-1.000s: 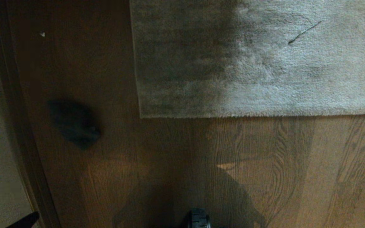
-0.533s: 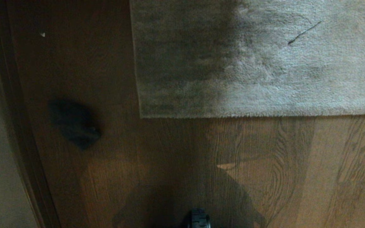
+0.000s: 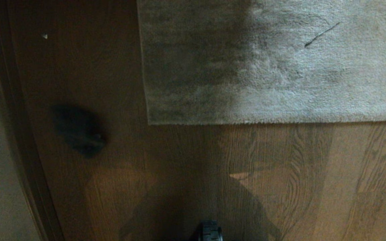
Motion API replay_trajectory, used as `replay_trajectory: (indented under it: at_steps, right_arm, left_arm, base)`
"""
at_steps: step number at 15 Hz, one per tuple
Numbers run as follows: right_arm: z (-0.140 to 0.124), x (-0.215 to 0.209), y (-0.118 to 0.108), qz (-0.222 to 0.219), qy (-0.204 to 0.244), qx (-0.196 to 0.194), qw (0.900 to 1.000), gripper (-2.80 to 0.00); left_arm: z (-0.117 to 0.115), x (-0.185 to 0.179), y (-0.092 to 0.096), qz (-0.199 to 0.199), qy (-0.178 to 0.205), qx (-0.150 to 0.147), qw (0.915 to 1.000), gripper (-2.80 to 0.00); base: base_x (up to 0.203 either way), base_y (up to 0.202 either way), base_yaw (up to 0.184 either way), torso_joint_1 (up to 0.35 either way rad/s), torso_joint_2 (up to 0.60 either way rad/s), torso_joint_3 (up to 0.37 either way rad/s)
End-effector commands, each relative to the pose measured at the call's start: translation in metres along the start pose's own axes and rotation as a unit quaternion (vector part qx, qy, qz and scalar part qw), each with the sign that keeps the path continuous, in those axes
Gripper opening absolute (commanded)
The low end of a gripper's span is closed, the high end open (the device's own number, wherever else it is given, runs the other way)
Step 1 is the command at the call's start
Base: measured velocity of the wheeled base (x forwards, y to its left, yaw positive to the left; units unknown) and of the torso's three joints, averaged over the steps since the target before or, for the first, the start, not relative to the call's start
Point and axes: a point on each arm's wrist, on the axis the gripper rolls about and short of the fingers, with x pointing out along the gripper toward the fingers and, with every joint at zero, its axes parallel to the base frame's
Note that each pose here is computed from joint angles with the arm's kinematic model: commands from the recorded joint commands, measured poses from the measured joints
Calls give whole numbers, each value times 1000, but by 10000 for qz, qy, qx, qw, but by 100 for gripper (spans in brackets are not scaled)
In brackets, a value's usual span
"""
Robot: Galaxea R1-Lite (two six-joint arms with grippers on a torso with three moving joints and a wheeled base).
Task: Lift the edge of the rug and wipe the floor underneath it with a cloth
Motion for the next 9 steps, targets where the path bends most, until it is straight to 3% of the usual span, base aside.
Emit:
replay_trajectory:
  at_steps: [1,9]
  right_arm:
    - [0,0,0,-1,5,0,10000,-280]
    - [0,0,0,-4,5,0,10000,-280]
  left_arm:
    - [-1,-4,-1,-59,-173,43,9998,-280]
    - [-1,-5,-2,-131,-261,67,9995,-280]
  base:
    - [0,0,0,0,0,0]
    - [0,0,0,0,0,0]
